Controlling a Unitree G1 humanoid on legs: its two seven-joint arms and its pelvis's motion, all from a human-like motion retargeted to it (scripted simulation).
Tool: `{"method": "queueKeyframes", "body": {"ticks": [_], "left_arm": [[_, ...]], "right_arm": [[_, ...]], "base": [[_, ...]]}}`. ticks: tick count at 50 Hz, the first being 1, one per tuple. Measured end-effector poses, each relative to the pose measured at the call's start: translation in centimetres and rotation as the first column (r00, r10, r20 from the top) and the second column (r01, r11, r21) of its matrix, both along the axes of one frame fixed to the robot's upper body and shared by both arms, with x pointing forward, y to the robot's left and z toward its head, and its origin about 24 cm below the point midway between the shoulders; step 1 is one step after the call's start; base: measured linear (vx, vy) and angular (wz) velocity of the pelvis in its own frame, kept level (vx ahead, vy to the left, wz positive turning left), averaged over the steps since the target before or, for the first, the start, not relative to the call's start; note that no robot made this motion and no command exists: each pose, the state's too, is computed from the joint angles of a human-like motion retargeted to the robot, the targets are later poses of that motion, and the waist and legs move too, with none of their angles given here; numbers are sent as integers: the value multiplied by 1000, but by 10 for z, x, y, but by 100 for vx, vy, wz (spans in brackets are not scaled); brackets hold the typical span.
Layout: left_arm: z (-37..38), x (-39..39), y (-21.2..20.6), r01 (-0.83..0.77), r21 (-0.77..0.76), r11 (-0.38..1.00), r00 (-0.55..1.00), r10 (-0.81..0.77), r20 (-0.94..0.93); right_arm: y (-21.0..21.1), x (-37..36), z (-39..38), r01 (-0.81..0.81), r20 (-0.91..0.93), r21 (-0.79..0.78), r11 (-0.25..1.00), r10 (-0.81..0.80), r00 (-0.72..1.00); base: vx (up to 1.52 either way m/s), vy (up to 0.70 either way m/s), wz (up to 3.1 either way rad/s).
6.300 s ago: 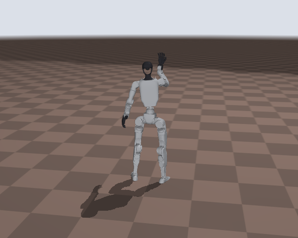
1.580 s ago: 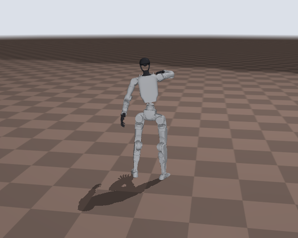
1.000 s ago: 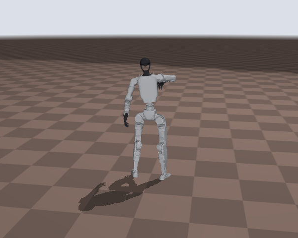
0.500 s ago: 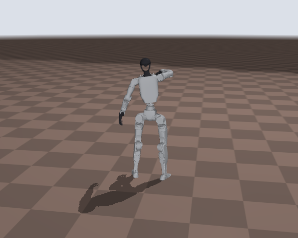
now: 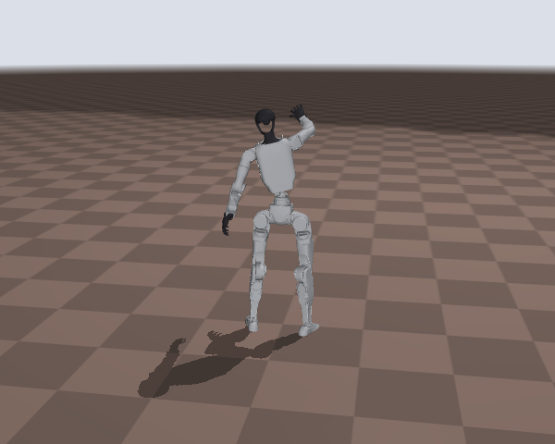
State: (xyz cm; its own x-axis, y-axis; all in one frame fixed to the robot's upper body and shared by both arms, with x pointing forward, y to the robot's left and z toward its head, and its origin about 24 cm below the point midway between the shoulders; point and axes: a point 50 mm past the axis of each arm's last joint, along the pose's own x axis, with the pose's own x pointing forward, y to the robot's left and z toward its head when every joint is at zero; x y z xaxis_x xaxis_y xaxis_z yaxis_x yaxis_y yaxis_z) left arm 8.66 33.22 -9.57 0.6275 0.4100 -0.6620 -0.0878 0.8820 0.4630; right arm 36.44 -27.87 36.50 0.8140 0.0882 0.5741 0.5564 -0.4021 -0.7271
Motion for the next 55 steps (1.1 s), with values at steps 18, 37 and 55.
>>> {"method": "queueKeyframes", "body": {"ticks": [18, 37, 55], "left_arm": [[-19, -73, -25, -208, -198, 958, 974, 185, -132], [-15, -55, -14, -135, -144, 980, 987, 121, -101], [-28, -94, -32, -113, -175, 978, 966, 67, -248]], "right_arm": [[70, -34, -92, -71, -525, 808, 585, 768, 366], [45, -10, -82, -6, -705, 571, 821, 494, 509], [74, -9, 3, -363, -280, 338, 868, 461, 842]], "base": [[0, 0, 0], [0, 0, 2], [-1, 0, -13]]}}
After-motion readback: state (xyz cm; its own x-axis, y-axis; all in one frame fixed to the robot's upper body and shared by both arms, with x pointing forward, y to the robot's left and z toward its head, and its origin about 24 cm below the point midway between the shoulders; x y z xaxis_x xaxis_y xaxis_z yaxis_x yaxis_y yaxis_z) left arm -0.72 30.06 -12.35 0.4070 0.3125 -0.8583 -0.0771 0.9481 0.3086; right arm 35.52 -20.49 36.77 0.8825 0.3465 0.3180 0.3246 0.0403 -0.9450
